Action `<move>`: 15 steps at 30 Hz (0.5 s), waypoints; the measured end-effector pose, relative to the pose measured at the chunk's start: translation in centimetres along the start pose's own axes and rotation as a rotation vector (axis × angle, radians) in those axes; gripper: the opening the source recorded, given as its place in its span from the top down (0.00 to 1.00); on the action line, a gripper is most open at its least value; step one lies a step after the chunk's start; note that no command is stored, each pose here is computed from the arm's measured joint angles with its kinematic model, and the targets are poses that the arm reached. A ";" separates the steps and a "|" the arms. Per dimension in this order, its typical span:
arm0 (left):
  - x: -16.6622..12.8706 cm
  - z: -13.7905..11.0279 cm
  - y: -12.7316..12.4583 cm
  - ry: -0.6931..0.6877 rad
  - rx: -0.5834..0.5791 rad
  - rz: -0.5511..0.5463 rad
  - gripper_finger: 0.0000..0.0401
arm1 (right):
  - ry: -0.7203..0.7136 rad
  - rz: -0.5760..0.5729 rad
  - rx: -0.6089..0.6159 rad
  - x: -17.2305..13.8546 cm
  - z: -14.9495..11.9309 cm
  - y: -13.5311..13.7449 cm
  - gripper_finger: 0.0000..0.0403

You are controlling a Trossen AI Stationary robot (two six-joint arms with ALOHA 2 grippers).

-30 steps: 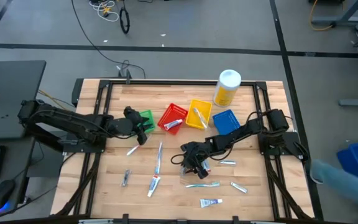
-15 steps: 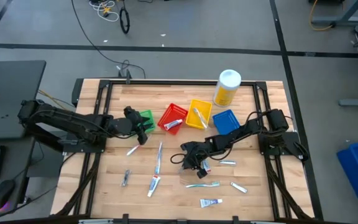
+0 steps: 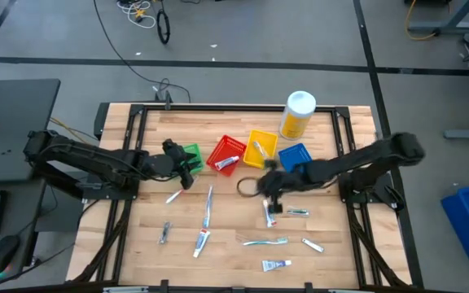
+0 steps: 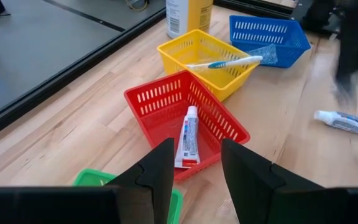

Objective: Pick & Place Travel size toiletries
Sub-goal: Put the silver nail cutter into the blue bin

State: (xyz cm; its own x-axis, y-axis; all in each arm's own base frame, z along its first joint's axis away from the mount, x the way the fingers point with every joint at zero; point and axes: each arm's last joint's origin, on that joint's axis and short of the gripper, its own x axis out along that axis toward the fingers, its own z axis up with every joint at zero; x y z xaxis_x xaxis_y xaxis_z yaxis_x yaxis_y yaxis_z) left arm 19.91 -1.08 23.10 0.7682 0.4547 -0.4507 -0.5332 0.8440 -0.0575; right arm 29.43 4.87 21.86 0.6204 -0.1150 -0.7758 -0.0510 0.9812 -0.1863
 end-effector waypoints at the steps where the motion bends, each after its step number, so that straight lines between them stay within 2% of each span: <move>1: 0.1 0.0 0.0 0.002 0.001 0.001 0.65 | 0.029 -0.050 0.042 -1.1 -0.4 -0.5 0.91; 5: 0.1 -0.1 0.0 0.003 0.002 0.002 0.65 | 0.146 -0.207 0.238 -4.7 -2.4 -2.5 0.91; 8: 0.1 -0.1 0.0 0.004 0.003 0.002 0.65 | 0.247 -0.287 0.388 -6.2 -4.3 -3.3 0.91; 12: 0.1 -0.1 0.0 0.003 0.003 0.006 0.65 | 0.311 -0.353 0.542 -6.1 -6.9 -3.9 0.91; 15: 0.1 -0.1 0.0 0.003 0.003 0.006 0.66 | 0.339 -0.377 0.588 -5.0 -8.7 -3.9 0.89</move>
State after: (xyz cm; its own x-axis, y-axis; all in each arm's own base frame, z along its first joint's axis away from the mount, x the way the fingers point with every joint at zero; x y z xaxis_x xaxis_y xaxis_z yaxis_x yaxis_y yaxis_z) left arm 19.96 -1.07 23.01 0.7641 0.4587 -0.4536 -0.5365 0.8423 -0.0521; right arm 19.72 0.24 21.29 0.2349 -0.4060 -0.8832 0.5986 0.7763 -0.1977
